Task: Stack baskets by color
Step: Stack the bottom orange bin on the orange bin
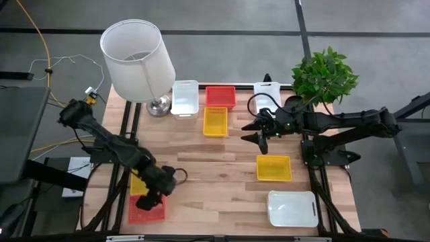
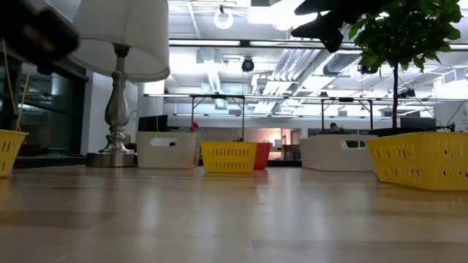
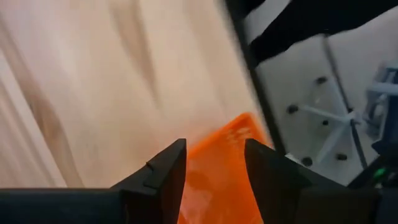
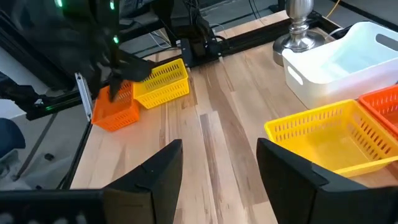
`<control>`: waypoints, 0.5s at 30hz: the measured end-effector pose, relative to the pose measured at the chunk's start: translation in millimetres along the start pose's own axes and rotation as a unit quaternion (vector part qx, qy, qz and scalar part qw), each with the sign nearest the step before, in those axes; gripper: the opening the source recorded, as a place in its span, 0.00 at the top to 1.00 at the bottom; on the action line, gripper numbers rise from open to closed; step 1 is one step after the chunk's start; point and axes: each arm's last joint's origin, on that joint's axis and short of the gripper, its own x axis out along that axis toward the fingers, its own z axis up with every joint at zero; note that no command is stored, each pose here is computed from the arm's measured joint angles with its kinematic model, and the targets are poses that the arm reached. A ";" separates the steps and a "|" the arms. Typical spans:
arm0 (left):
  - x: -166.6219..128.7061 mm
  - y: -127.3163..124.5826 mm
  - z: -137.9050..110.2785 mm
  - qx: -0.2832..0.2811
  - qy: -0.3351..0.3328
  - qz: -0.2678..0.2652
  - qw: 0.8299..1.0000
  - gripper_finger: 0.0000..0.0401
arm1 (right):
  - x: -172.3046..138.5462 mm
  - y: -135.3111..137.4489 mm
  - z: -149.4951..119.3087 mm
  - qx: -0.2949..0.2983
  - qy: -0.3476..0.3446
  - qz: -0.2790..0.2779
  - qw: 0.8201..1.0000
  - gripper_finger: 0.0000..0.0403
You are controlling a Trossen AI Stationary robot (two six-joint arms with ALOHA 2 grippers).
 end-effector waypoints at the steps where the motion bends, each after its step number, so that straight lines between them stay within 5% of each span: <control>1: 7.4 1.8 -0.5 -0.020 0.016 0.007 1.000 0.63 | 0.0 0.0 0.0 0.000 0.000 0.000 1.000 0.52; 8: 33.6 10.0 -6.5 -0.128 0.084 0.049 0.987 0.66 | 0.0 -0.5 -1.8 -0.001 0.009 -0.003 1.000 0.52; 15: 25.2 2.0 -7.0 -0.154 0.048 0.066 0.985 0.69 | 0.1 -0.8 -2.3 -0.013 0.012 -0.004 1.000 0.52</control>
